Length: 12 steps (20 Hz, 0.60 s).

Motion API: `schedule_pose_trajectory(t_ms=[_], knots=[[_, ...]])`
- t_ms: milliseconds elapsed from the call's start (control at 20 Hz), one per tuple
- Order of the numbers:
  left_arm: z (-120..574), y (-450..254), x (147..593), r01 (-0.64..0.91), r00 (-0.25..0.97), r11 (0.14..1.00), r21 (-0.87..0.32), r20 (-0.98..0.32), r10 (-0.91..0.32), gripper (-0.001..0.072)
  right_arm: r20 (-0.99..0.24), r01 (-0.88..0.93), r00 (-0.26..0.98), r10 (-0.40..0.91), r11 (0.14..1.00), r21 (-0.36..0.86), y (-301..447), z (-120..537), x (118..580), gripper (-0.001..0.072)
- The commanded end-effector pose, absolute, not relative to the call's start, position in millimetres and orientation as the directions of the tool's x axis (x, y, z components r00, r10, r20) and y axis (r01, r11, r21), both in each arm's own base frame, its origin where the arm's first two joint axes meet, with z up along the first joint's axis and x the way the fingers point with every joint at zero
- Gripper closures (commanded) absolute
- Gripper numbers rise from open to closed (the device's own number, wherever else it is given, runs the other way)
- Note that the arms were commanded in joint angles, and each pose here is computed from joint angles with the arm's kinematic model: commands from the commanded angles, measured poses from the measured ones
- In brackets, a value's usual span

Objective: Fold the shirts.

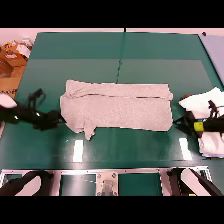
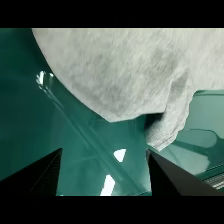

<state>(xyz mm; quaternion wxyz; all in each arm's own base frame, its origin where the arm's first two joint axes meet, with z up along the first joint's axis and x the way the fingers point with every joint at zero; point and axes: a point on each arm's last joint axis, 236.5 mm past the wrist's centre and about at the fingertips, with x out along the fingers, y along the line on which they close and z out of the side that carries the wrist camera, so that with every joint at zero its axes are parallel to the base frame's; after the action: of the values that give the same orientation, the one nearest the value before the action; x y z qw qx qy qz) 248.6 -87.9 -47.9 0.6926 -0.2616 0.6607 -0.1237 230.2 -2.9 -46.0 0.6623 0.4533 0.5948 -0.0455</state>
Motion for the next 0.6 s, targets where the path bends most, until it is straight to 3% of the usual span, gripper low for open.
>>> schedule_pose_trajectory(t_ms=[0, 250, 350, 400, 450, 500, 550], knots=[[-82, -119, 229, -0.241, 0.158, 0.782, -0.575, -0.818, -0.553, 0.0118, -0.804, 0.641, 0.31, 0.508, 0.513, 0.571, 22, -73, 210, 0.0335], [-86, -139, 272, -0.193, 0.368, 0.795, -0.574, -0.794, -0.484, 0.0118, -0.8, 0.667, 0.373, 0.471, 0.464, 0.583, 15, -92, 223, 0.0368], [-88, -134, 280, -0.21, 0.398, 0.793, -0.572, -0.791, -0.465, 0.0121, -0.795, 0.682, 0.38, 0.472, 0.438, 0.586, 15, -99, 230, 0.0368], [-90, -134, 281, -0.218, 0.398, 0.791, -0.572, -0.792, -0.464, 0.0316, -0.791, 0.681, 0.382, 0.478, 0.433, 0.591, 19, -103, 235, 0.037], [-93, -134, 281, -0.22, 0.394, 0.793, -0.568, -0.795, -0.461, 0.0511, -0.786, 0.668, 0.387, 0.481, 0.441, 0.599, 22, -106, 240, 0.0419], [-94, -134, 281, -0.225, 0.388, 0.792, -0.567, -0.798, -0.461, 0.0529, -0.78, 0.663, 0.393, 0.487, 0.437, 0.607, 26, -109, 246, 0.0464], [-95, -137, 278, -0.235, 0.374, 0.782, -0.578, -0.796, -0.476, 0.0529, -0.769, 0.655, 0.397, 0.501, 0.433, 0.62, 31, -111, 250, 0.0464]])
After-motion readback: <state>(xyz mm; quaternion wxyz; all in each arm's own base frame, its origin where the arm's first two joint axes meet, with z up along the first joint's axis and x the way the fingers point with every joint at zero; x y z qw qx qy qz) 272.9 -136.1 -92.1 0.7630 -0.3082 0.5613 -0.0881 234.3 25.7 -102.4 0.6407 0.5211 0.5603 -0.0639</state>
